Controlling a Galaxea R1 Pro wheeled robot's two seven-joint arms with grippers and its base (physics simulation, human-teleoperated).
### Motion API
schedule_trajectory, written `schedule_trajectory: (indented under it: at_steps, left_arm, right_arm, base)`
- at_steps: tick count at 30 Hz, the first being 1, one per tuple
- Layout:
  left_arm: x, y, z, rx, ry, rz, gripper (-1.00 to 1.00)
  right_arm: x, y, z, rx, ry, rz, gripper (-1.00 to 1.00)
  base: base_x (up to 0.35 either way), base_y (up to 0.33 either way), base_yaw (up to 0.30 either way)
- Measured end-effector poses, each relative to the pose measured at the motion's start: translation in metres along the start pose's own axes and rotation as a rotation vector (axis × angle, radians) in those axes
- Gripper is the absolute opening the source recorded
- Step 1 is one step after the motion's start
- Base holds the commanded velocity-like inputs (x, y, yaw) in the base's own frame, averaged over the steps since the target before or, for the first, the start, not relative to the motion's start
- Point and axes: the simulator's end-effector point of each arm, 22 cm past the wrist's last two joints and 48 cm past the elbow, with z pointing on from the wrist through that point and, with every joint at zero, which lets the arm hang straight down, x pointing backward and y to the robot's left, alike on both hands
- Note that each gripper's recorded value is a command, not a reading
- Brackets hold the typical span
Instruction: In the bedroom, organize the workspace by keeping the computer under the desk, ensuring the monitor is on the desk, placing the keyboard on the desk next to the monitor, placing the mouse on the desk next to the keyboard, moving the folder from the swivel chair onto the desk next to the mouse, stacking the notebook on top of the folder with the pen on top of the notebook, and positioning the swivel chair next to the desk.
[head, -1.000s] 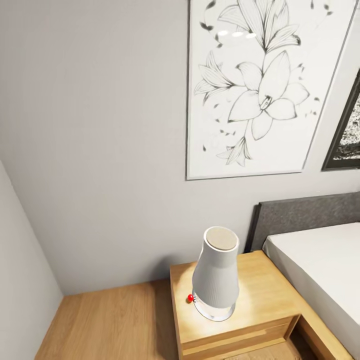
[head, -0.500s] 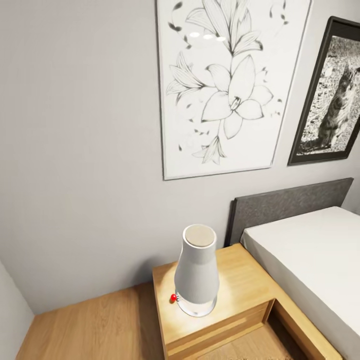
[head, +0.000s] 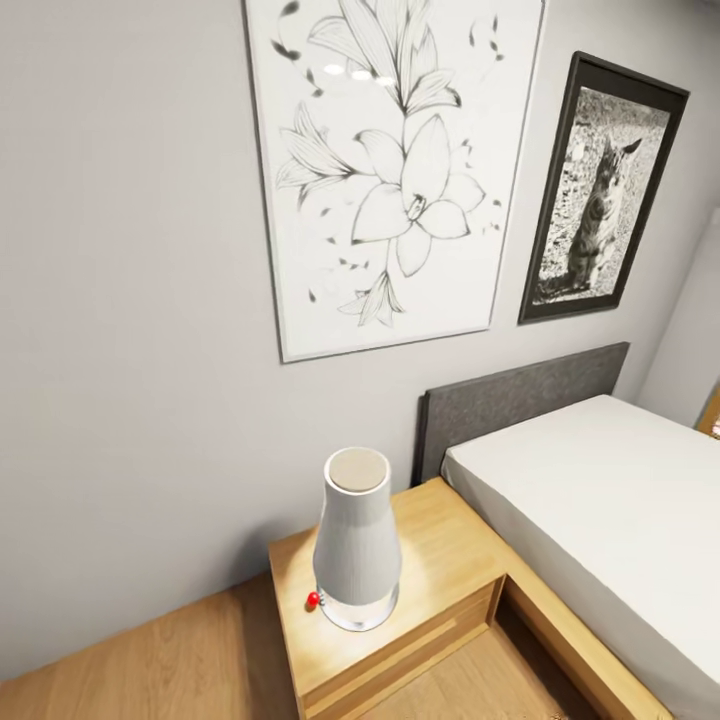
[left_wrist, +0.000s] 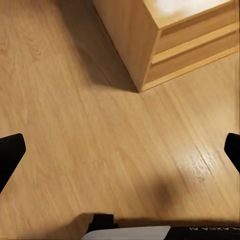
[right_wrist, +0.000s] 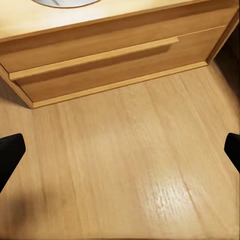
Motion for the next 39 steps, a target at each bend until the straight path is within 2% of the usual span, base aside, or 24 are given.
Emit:
schedule_trajectory:
  at_steps: [39]
  left_arm:
    - [0.0002, -0.0004, 0.0, -0.001, 0.001, -0.001, 1.0]
  right_arm:
    - [0.0002, 0.005, -0.0001, -0.004, 0.001, 0.005, 1.0]
  base:
    - [0.0, 0.0, -0.291]
